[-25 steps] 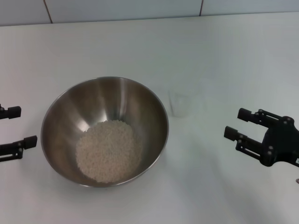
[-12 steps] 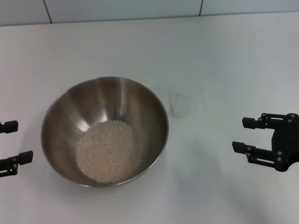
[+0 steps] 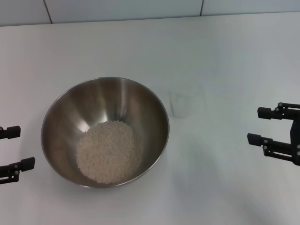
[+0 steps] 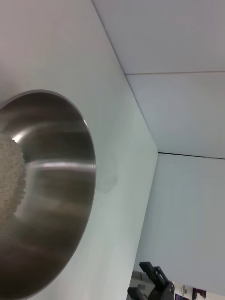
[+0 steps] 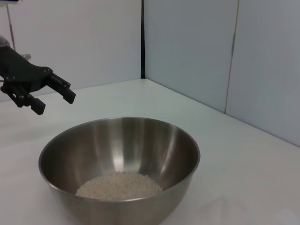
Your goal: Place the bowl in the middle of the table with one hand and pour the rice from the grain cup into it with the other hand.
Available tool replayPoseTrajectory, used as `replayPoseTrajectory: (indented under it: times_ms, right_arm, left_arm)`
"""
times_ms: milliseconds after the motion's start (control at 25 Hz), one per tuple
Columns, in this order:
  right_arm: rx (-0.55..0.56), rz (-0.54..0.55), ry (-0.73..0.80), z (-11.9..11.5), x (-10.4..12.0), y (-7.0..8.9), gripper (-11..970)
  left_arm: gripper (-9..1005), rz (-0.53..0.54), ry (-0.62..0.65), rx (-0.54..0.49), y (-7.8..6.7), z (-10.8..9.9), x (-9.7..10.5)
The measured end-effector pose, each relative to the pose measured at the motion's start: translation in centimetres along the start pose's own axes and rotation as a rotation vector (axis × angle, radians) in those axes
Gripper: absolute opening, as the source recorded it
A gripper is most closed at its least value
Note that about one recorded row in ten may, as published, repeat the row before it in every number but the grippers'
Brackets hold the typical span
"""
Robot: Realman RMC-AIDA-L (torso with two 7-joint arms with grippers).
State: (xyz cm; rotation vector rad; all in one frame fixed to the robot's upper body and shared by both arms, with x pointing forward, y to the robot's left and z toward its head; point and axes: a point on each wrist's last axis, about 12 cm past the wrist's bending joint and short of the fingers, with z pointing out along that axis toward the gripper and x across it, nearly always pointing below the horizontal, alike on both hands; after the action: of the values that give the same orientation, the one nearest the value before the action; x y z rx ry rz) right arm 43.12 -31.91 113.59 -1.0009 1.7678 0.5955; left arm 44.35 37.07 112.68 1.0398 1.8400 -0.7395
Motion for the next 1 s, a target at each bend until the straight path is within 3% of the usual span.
replayPoseTrajectory:
  times_ms: [1000]
  right_arm:
    - [-0.007,-0.001,0.007,0.09,-0.23,-0.19,600]
  left_arm:
    - [809,0.0,0.006,0.014,-0.1,0.24,-0.02]
